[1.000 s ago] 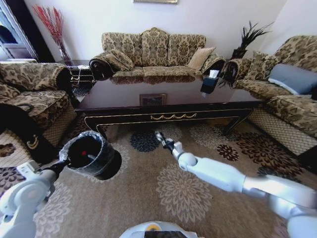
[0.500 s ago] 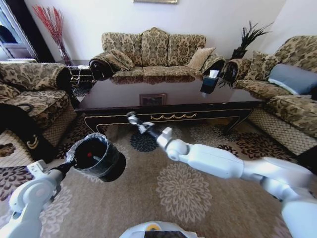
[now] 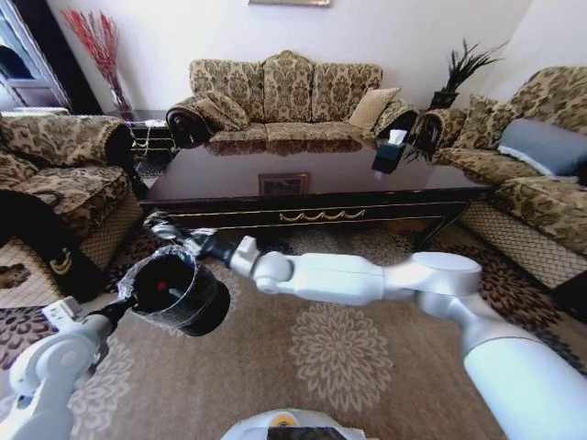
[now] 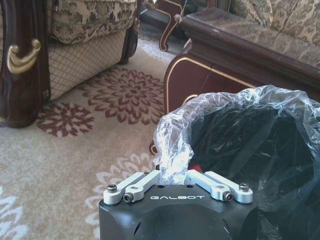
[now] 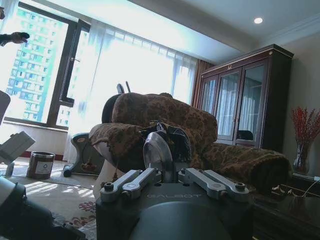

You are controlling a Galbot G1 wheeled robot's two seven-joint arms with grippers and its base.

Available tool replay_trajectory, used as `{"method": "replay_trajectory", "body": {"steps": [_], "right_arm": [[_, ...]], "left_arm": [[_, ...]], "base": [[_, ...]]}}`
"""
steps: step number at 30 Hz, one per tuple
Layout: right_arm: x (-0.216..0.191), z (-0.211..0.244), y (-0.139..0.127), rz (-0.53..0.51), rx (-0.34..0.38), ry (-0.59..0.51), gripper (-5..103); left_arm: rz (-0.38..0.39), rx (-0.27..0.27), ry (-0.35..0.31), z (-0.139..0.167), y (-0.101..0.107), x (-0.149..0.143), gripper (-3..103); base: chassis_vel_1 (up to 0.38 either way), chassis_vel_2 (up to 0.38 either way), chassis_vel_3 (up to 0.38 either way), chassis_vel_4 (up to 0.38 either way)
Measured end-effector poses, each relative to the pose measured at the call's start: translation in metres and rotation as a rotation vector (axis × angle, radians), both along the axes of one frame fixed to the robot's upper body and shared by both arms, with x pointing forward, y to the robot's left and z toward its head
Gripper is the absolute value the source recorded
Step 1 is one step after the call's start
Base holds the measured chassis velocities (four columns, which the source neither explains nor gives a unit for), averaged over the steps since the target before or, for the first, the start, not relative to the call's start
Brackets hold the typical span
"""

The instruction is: Move to the front of the table and pick up the trash from the floor, then place it into the trash bin.

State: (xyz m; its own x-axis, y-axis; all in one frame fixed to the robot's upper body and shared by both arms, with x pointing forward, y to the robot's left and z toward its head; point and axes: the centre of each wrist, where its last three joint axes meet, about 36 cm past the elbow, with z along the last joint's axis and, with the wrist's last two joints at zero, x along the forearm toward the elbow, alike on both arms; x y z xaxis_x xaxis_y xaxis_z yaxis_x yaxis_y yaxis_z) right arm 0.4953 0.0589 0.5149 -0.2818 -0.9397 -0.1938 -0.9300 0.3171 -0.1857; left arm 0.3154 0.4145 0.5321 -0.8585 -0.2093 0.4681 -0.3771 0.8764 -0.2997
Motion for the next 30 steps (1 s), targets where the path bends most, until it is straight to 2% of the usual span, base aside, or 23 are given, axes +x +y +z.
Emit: {"method": "replay_trajectory", "body": {"steps": [7,10,12,16,18,21,22,24,25,26,27,28,29,30], "right_arm": [[-0.003,-0.025,0.000,0.003,-0.058,-0.005,9],[0.004,-0.032,-0.007,-0.014,-0.082,-0.015,25],[0.005,-0.033,-0.008,-0.015,-0.084,-0.016,25],[0.011,-0.034,-0.020,-0.021,-0.096,-0.021,46],[0.010,-0.033,-0.021,-0.021,-0.096,-0.022,46],[0.015,-0.022,-0.032,-0.057,-0.068,-0.023,63],[0.015,-0.022,-0.032,-0.057,-0.068,-0.023,63],[0.025,-0.013,-0.041,-0.123,-0.035,-0.015,74],[0.025,-0.013,-0.041,-0.123,-0.035,-0.015,74],[0.032,-0.010,-0.045,-0.157,-0.019,-0.011,79],[0.038,-0.007,-0.048,-0.188,-0.004,-0.007,79],[0.051,-0.004,-0.058,-0.265,0.027,0.011,90],[0.060,-0.002,-0.066,-0.320,0.047,0.029,90],[0.066,-0.001,-0.072,-0.361,0.056,0.045,95]], "left_arm": [[0.001,0.000,-0.014,0.005,0.002,0.000,3],[0.001,-0.001,-0.017,0.006,0.002,0.000,3],[0.001,-0.001,-0.017,0.006,0.002,0.000,3],[0.003,0.002,-0.024,0.009,0.004,-0.001,3],[0.003,0.002,-0.024,0.009,0.004,-0.001,3],[0.007,0.003,-0.002,0.002,0.005,-0.001,3],[0.007,0.003,-0.002,0.002,0.005,-0.001,3],[0.010,0.003,0.030,-0.009,0.004,0.000,3],[0.010,0.003,0.030,-0.009,0.004,0.000,3],[0.009,-0.002,0.040,-0.013,0.003,0.001,3],[0.007,-0.006,0.049,-0.016,0.003,0.001,3],[0.003,-0.011,0.064,-0.022,0.000,0.002,3],[0.000,-0.013,0.075,-0.026,-0.002,0.002,3],[-0.002,-0.015,0.084,-0.029,-0.003,0.002,3]], "base": [[0.000,0.000,0.000,0.000],[0.000,0.000,0.000,0.000],[0.000,0.000,0.000,0.000],[0.000,0.000,0.000,0.000],[0.000,0.000,0.000,0.000],[0.000,0.000,0.000,0.000],[0.000,0.000,0.000,0.000],[0.000,0.000,0.000,0.000],[0.000,0.000,0.000,0.000],[0.000,0.000,0.000,0.000],[0.000,0.000,0.000,0.000],[0.000,0.000,0.000,0.000],[0.000,0.000,0.000,0.000],[0.000,0.000,0.000,0.000]]}}
